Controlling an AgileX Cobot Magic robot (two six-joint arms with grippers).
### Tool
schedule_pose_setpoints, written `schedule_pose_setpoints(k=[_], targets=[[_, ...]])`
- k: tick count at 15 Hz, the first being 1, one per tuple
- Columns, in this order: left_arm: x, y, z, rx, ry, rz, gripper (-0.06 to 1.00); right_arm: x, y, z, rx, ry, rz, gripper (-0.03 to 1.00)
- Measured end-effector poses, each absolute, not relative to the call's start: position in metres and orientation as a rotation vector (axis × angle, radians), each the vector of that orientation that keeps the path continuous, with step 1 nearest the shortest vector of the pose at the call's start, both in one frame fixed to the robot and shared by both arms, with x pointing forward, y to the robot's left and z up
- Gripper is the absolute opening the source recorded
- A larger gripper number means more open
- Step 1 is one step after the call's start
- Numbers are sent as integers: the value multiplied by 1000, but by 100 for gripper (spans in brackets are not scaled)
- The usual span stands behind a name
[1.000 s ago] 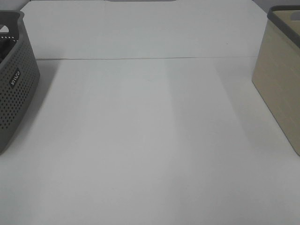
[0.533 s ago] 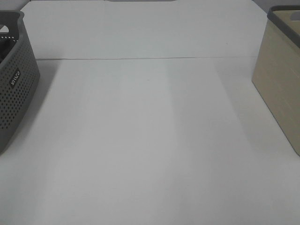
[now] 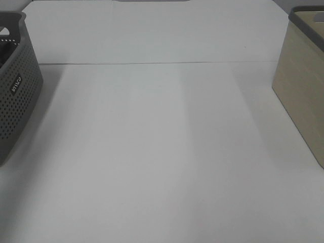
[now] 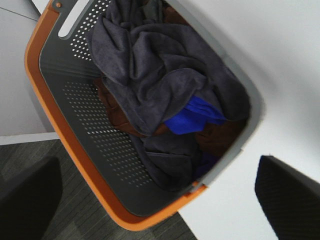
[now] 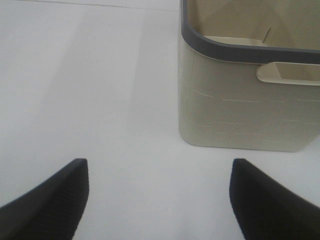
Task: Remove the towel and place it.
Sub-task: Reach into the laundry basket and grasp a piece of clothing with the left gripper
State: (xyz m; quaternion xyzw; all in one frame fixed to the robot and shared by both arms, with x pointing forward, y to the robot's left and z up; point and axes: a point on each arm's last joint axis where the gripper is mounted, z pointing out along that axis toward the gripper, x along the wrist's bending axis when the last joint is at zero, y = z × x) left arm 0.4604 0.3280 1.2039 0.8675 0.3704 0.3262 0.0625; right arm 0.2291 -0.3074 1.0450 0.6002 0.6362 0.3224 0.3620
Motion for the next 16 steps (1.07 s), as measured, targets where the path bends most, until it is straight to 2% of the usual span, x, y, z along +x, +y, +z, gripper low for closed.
schedule_pose_setpoints(k=[3,5,7,13,16], targets=[[541,337,1180,2750,1092,875,99,229,-307,1045,1546,1638,830,76],[568,341,1156,2849,1044,795,99,229,-307,1045,1546,1638,830,76],[597,349,1116,3006,984,660,99,229,-307,1045,1546,1638,830,76],[634,365,1035,3228,867,346,99,229,-307,1045,1546,1638,830,76],[638,383,1013,3243,892,253,99,229,-307,1045,1546,1638,830,76]])
